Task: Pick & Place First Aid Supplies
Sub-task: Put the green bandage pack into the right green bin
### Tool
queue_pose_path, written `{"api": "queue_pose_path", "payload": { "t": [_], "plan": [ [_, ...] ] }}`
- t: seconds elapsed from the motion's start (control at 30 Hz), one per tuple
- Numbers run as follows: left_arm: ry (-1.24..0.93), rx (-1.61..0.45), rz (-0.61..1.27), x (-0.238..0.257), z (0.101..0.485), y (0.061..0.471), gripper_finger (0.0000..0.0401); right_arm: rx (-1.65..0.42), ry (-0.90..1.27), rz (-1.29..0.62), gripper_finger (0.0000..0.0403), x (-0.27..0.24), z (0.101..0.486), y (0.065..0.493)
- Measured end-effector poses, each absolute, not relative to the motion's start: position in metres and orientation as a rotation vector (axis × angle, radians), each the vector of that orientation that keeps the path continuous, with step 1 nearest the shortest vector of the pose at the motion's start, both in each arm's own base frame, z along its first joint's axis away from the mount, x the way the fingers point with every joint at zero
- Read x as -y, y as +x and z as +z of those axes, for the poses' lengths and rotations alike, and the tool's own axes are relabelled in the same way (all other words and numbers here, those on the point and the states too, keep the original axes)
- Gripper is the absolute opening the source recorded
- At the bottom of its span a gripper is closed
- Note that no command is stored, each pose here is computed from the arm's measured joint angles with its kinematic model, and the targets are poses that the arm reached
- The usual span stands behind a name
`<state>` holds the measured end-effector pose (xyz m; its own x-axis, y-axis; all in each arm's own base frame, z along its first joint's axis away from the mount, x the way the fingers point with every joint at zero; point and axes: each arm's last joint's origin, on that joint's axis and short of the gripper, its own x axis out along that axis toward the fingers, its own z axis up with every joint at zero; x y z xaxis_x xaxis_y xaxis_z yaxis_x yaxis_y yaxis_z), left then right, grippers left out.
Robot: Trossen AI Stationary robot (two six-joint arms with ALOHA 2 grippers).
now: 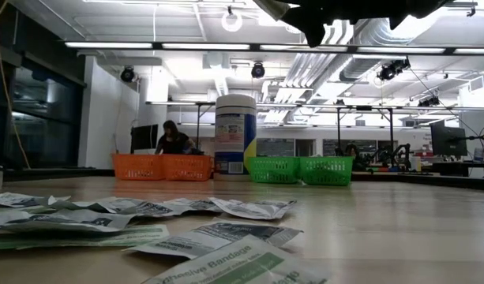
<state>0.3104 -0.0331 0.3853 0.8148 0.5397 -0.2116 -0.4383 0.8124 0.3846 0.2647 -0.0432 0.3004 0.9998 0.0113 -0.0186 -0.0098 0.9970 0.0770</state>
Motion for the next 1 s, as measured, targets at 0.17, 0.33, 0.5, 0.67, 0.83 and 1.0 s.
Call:
{"api": "queue_pose_path", "payload": {
  "t": [0.17, 0.33, 0.5, 0.67, 0.83, 1.0],
  "plan": [
    [0.329, -0.321, 0.531, 0.033, 0.385, 0.31, 0.0, 0.016, 0.067, 0.013, 0.0163, 0.043, 0.304, 0.265],
    [0.327, -0.32, 0.531, 0.033, 0.385, 0.31, 0.0, -0.013, 0.062, 0.023, 0.0105, 0.043, 0.301, 0.265],
    [0.327, -0.32, 0.531, 0.033, 0.385, 0.31, 0.0, -0.02, 0.047, 0.035, 0.0045, 0.043, 0.3, 0.264],
    [0.327, -0.321, 0.531, 0.033, 0.385, 0.31, 0.0, -0.021, 0.049, 0.05, 0.0006, 0.042, 0.3, 0.264],
    [0.351, -0.329, 0.527, 0.033, 0.385, 0.311, 0.0001, -0.035, 0.083, 0.038, 0.0001, 0.046, 0.299, 0.264],
    [0.404, -0.343, 0.499, 0.034, 0.385, 0.311, 0.0008, -0.044, 0.112, 0.032, 0.0001, 0.054, 0.298, 0.262]
  ]
}}
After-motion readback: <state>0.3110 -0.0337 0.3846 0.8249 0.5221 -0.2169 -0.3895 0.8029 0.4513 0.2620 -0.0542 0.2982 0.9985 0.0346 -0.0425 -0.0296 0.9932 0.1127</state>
